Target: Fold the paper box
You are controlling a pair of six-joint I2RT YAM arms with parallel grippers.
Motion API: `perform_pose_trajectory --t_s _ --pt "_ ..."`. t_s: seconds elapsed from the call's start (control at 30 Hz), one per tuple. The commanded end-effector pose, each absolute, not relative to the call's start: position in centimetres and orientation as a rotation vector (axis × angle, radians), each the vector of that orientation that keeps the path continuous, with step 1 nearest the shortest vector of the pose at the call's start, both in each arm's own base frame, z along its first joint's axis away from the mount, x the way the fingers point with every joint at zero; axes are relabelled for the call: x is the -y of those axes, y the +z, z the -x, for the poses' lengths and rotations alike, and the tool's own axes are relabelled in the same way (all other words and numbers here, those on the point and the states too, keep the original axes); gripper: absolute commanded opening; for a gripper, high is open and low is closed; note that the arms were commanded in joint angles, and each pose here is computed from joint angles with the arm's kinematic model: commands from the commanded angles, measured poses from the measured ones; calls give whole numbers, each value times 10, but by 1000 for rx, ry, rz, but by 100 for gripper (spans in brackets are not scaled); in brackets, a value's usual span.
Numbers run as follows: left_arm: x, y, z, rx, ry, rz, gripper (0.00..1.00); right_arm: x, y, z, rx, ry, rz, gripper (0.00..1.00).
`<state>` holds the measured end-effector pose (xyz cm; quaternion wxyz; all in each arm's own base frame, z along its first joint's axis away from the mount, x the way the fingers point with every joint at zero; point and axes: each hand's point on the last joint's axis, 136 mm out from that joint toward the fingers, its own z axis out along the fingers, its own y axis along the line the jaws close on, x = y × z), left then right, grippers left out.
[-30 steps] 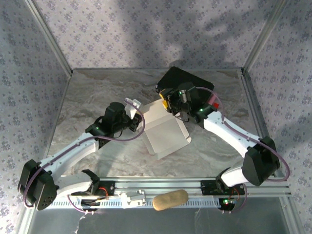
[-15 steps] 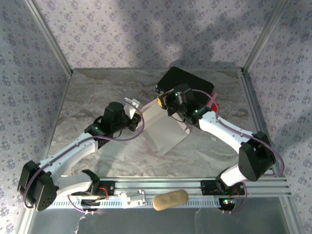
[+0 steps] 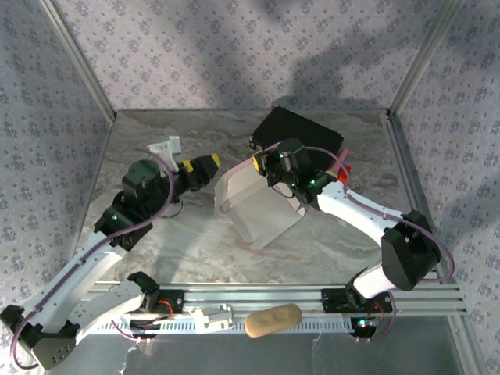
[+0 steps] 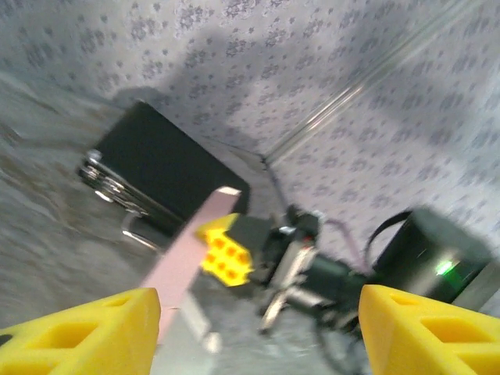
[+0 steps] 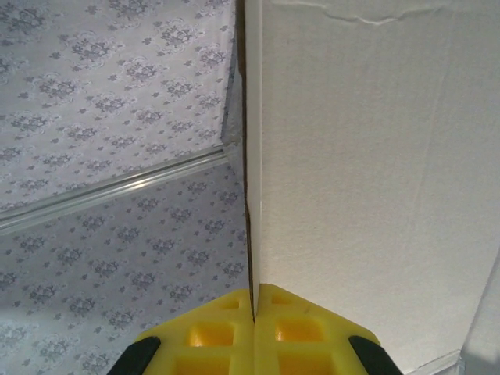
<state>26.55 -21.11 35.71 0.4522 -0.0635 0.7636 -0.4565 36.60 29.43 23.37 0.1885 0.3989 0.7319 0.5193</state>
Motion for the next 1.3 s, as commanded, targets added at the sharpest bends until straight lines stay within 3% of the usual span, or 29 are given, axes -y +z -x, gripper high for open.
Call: perform_pose_trajectory --t_s 0.0,0.23,0.7,1.1,1.27 --pt "230 334 -271 -2066 -1312 463 63 -298 246 -368 -2006 1495 -1122 0" --pt "256 317 -278 -2182 -1320 589 60 -301 245 -365 -2000 1504 -1119 0" --pt "256 285 -284 -2267 -1194 647 58 -297 251 -361 -1967 1524 -1114 0" --pt "229 312 -280 -2162 -1097 604 59 -293 245 -360 -1971 1507 -1122 0" --pt "238 299 -286 -2224 -1100 580 60 -296 245 -361 -1971 1511 -1118 0"
